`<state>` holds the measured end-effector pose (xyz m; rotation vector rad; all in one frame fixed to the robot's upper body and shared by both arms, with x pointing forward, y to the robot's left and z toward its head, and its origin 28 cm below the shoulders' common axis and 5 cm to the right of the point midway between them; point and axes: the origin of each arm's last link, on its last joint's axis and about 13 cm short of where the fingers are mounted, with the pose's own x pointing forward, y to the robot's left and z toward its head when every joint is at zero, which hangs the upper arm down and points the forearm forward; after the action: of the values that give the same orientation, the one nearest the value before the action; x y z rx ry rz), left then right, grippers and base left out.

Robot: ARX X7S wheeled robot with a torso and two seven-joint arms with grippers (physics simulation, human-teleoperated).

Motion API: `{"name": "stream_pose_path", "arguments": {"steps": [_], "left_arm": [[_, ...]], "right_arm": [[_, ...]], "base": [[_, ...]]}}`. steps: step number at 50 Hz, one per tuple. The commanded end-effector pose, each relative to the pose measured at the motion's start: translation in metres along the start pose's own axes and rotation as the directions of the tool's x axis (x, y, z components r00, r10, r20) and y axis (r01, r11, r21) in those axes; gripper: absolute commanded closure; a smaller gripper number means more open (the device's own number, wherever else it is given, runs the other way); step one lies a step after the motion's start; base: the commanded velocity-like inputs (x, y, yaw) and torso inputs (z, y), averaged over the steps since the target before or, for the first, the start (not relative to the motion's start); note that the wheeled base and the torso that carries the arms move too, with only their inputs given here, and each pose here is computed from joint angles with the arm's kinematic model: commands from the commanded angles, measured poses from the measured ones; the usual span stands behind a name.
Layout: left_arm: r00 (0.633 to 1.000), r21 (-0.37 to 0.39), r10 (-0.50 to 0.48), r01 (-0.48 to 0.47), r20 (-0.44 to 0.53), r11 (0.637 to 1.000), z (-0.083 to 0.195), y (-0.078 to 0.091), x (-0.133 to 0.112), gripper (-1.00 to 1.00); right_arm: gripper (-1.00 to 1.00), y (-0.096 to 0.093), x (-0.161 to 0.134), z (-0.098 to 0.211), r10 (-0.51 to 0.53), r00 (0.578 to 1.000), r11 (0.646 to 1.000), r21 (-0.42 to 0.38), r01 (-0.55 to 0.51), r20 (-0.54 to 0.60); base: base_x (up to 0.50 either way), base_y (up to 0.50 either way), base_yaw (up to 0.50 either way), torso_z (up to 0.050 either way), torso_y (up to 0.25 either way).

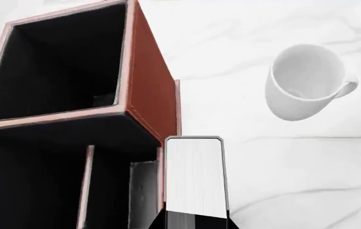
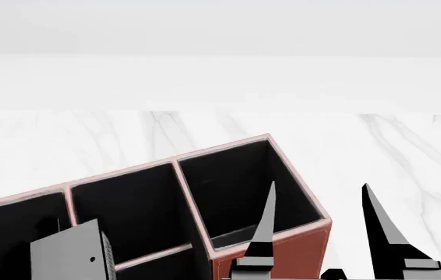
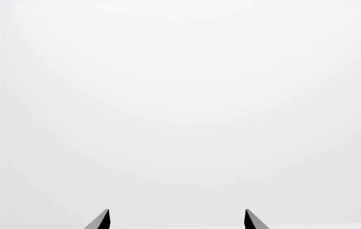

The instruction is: Pick up the book and place it in the front compartment of the caddy.

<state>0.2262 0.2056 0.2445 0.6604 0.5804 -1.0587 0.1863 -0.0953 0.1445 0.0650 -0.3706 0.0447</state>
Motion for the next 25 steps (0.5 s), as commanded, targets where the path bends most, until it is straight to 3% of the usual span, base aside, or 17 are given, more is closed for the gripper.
{"name": "stream_pose_path", "arguments": {"steps": [1, 25], "left_arm": [[0.997, 0.010, 0.076, -0.076, 0.012, 0.997, 0.021, 0.023, -0.018, 1.00], [0.990, 0.057, 0.138, -0.140, 0.039, 0.988, 0.069, 0.071, -0.049, 1.00]], "right_arm": [[-1.00, 0.000, 0.000, 0.001, -0.002, 1.000, 1.000, 0.001, 0.002, 0.001], [-1.00, -0.001, 0.000, 0.000, -0.005, 1.000, 1.000, 0.003, 0.005, 0.001]], "base": [[0.00, 0.00, 0.00, 0.000, 0.000], [0.00, 0.00, 0.00, 0.000, 0.001]]}}
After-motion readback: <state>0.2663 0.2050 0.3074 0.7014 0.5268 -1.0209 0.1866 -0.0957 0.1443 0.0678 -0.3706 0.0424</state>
